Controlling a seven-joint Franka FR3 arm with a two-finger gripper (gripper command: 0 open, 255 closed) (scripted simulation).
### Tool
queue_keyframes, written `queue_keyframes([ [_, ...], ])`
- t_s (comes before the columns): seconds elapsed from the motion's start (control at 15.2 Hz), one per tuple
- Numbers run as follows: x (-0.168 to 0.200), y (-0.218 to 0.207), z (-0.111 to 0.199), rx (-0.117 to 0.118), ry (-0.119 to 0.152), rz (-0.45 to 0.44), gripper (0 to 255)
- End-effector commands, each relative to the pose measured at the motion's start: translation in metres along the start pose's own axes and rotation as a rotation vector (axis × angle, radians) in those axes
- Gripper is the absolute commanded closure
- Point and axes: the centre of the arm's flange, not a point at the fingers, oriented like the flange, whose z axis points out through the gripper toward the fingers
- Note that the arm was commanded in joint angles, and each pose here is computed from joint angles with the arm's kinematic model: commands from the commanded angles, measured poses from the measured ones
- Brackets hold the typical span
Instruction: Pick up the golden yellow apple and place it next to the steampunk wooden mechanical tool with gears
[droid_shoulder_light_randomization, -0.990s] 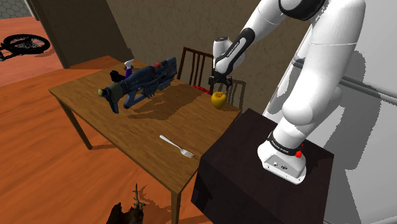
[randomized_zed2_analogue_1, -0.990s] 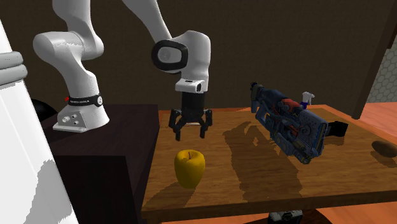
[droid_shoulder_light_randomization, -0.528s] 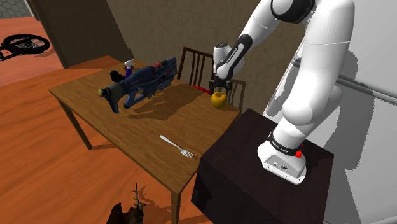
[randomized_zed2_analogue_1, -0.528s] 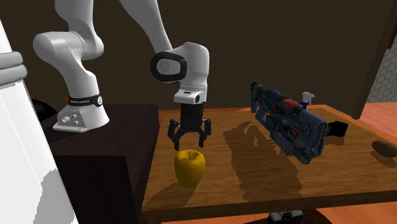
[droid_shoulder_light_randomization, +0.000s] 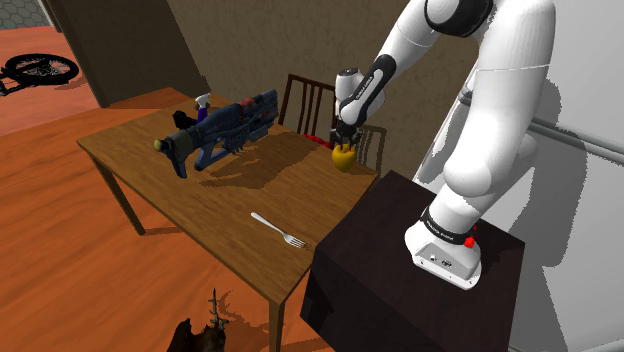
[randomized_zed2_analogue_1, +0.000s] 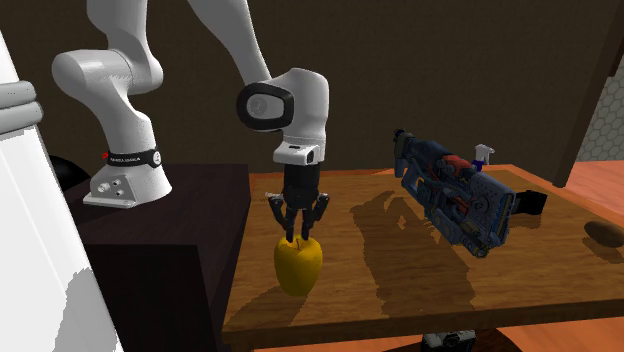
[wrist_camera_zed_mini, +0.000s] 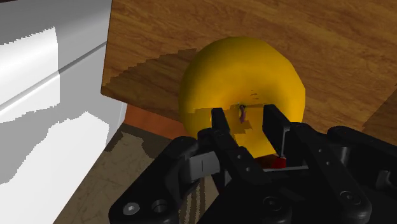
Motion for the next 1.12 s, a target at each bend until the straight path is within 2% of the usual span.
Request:
queue_keyframes([
  [0.0, 0.0, 0.0, 0.0, 0.0, 0.0, 0.0, 255],
  [0.46, 0.0, 0.0, 0.0, 0.0, 0.0, 0.0, 255],
  [1.06, 0.007, 0.008, -0.046, 0.0, 0.0, 0.0, 255],
])
